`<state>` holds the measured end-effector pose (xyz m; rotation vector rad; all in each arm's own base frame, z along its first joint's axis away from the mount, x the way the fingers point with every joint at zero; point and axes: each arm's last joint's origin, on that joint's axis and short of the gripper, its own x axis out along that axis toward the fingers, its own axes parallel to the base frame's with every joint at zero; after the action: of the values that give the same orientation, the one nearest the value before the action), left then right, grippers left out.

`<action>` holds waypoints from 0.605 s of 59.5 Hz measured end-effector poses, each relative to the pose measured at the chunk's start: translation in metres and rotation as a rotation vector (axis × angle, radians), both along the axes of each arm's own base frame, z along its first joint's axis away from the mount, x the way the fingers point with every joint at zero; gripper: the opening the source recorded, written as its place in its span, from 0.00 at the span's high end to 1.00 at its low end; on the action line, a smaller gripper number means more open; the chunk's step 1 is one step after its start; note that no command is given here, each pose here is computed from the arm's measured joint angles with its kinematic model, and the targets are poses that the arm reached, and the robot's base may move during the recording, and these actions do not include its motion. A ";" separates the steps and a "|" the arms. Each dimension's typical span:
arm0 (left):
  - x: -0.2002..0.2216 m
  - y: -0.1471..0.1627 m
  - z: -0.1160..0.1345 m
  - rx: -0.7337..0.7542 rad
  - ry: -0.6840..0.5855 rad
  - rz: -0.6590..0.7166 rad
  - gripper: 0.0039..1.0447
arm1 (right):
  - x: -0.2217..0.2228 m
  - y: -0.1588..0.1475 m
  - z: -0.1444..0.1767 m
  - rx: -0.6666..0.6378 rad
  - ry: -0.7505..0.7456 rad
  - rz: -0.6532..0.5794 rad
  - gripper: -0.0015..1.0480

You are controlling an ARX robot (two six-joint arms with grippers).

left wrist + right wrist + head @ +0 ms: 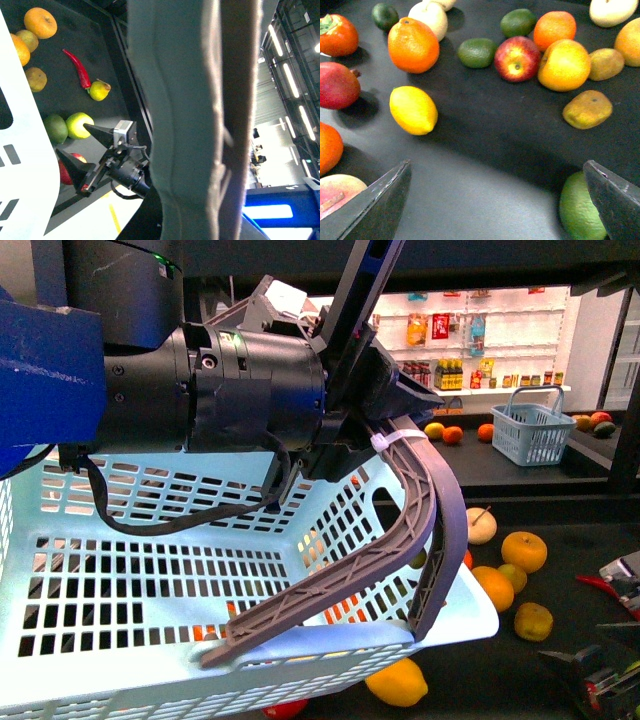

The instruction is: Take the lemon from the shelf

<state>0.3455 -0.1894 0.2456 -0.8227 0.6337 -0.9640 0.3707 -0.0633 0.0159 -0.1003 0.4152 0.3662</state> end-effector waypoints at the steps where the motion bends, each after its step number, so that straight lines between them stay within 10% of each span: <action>1: 0.000 0.000 0.000 0.000 0.000 0.000 0.93 | 0.001 0.002 -0.004 0.001 0.006 0.010 0.02; 36: 0.000 0.000 0.000 0.000 0.001 0.002 0.93 | 0.073 0.067 -0.083 0.025 -0.009 0.230 0.02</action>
<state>0.3456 -0.1894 0.2455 -0.8233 0.6334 -0.9620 0.4441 0.0035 -0.0675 -0.1259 0.3913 0.5975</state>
